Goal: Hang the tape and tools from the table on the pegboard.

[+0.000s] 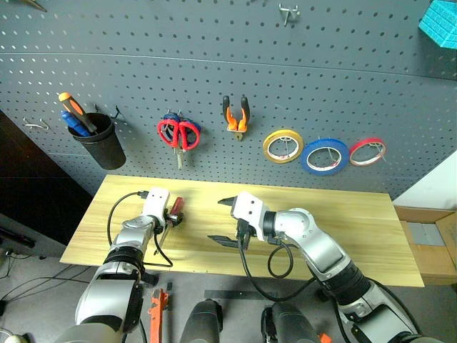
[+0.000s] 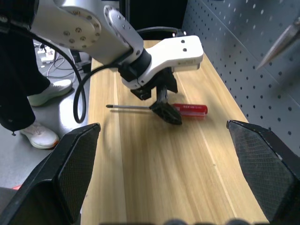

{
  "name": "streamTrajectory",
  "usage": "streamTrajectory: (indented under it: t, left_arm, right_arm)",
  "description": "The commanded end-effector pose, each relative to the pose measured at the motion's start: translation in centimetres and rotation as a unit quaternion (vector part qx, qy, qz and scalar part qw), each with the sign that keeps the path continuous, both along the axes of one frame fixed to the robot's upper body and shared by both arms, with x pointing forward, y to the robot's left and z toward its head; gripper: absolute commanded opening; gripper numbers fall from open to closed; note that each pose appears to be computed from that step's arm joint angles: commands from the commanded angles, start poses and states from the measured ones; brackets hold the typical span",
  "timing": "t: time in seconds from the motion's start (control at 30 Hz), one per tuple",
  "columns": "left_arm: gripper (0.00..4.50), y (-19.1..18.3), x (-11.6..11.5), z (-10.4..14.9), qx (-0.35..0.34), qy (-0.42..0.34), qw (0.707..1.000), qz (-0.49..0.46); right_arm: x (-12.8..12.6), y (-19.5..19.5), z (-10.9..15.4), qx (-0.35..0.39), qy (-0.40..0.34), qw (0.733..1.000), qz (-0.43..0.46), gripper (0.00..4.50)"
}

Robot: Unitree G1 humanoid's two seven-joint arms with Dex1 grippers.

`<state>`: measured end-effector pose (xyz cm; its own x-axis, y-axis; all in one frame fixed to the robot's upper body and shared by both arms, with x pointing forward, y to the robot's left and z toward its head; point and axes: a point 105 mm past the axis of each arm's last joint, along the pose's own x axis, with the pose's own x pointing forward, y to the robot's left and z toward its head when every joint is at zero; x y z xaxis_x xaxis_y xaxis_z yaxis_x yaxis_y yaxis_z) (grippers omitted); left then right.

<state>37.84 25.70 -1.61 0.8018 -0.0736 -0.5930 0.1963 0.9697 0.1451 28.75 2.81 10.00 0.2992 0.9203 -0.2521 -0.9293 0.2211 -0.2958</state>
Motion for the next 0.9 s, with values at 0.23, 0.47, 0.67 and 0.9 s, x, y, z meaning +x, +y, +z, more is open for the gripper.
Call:
streamTrajectory:
  t: [0.23, 0.47, 0.67, 0.9]
  left_arm:
    - [1.22, -0.4, 0.4, 0.2, 0.002, -0.001, 1.0, -0.007]
    - [0.82, -0.7, 0.8, 0.9, 0.0, -0.03, 1.0, -0.002]
    - [0.82, -1.5, 0.5, 3.5, -0.03, -0.12, 0.992, 0.022]
    - [0.82, -0.5, -4.8, 8.3, -0.019, -0.255, 0.957, 0.139]
  right_arm:
    - [0.2, 0.3, 1.7, 0.02, -0.028, 0.999, 0.003, 4.5]
    - [0.4, -0.9, 2.5, 0.039, -0.035, 0.999, -0.006, 4.5]
    - [-0.2, -3.2, 5.2, 0.144, 0.001, 0.989, -0.017, 4.5]
    - [-1.8, -4.3, 8.7, 0.272, 0.044, 0.961, -0.013, 4.5]
